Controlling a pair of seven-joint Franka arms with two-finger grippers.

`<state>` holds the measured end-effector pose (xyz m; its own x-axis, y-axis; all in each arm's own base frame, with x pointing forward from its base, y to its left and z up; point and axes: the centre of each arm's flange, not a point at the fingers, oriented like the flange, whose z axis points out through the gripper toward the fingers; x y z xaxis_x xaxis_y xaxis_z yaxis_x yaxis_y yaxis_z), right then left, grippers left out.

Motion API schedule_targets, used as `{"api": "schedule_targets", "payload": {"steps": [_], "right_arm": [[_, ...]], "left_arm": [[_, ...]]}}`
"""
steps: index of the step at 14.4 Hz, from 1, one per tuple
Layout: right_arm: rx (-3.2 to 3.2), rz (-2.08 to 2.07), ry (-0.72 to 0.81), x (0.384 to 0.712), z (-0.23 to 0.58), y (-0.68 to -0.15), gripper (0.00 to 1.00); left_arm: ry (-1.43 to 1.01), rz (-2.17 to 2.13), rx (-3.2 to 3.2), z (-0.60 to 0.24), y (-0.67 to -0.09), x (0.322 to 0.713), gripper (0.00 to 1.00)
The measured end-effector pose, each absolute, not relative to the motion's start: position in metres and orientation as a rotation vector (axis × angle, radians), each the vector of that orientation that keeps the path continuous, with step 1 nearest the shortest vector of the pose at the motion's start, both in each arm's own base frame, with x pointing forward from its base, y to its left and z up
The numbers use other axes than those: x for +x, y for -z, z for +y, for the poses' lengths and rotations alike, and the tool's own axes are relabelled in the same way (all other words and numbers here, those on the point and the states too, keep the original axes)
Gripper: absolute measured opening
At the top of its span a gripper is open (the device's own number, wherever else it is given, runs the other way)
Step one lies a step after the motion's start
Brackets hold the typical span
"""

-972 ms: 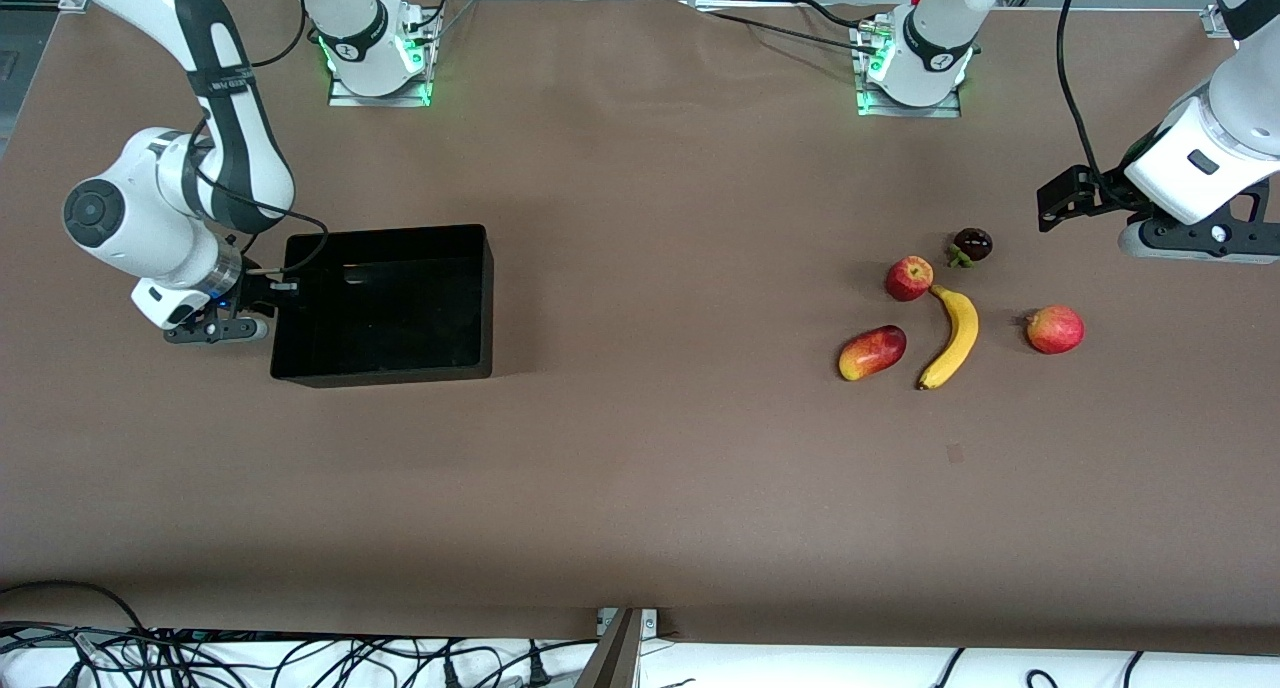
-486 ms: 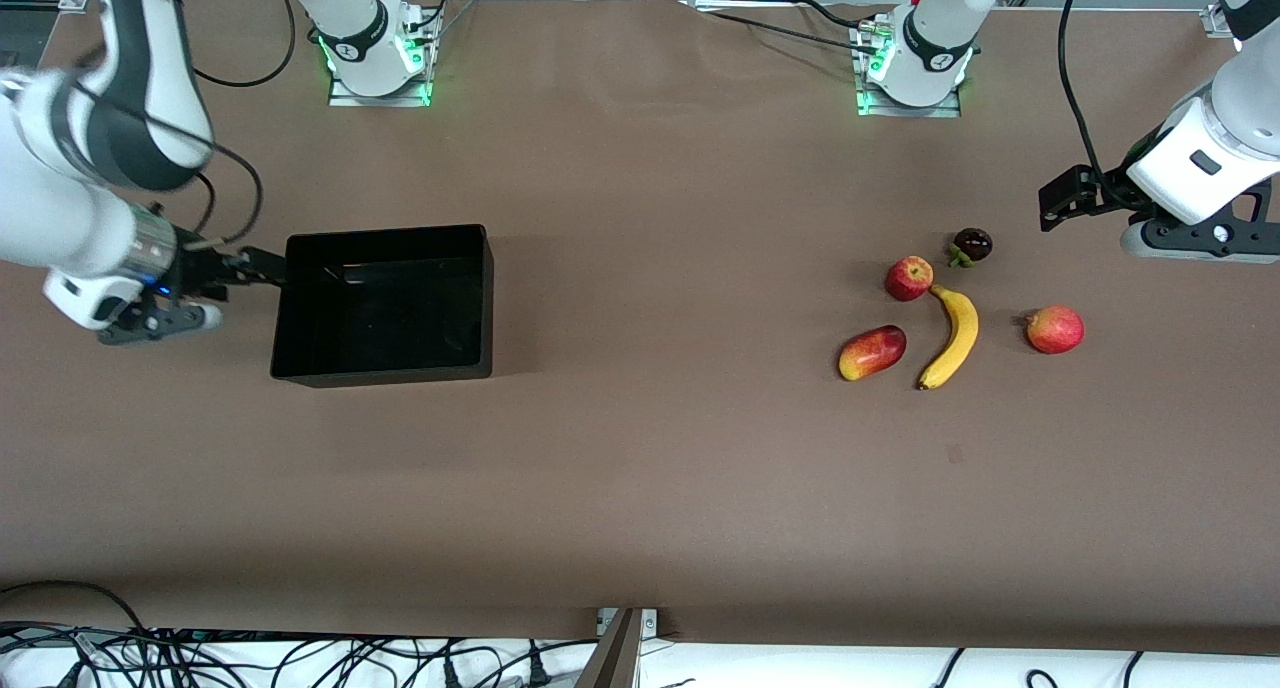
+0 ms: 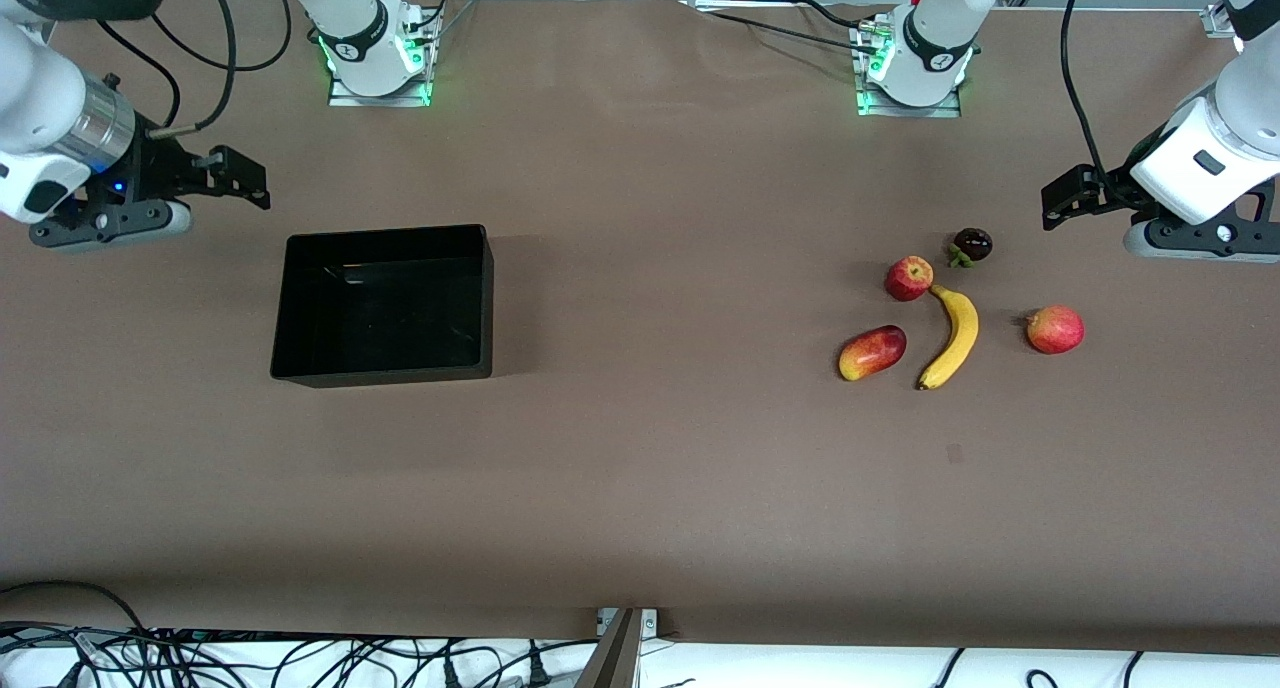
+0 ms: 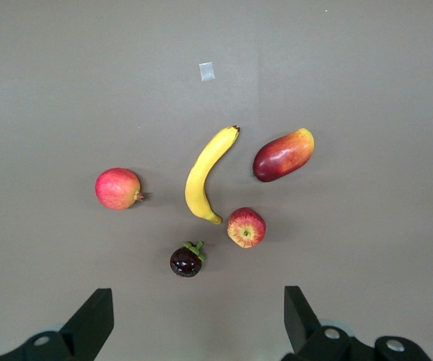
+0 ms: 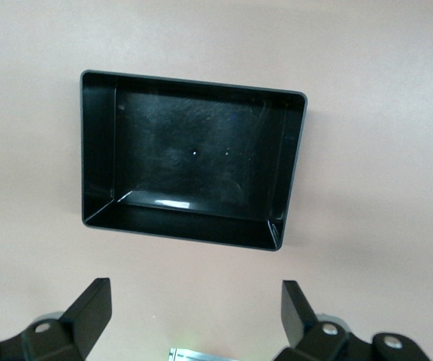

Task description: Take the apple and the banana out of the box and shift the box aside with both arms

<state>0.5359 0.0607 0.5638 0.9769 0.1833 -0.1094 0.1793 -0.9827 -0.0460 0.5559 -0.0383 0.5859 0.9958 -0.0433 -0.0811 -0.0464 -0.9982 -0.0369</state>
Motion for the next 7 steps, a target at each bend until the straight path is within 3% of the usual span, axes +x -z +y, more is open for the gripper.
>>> {"api": "schedule_targets", "payload": {"steps": [7], "right_arm": [[-3.121,-0.315,-0.197,0.532,0.051,-0.568,1.00]], "left_arm": [[-0.125,0.069,-3.100,-0.038,-0.586,0.556,1.00]]}}
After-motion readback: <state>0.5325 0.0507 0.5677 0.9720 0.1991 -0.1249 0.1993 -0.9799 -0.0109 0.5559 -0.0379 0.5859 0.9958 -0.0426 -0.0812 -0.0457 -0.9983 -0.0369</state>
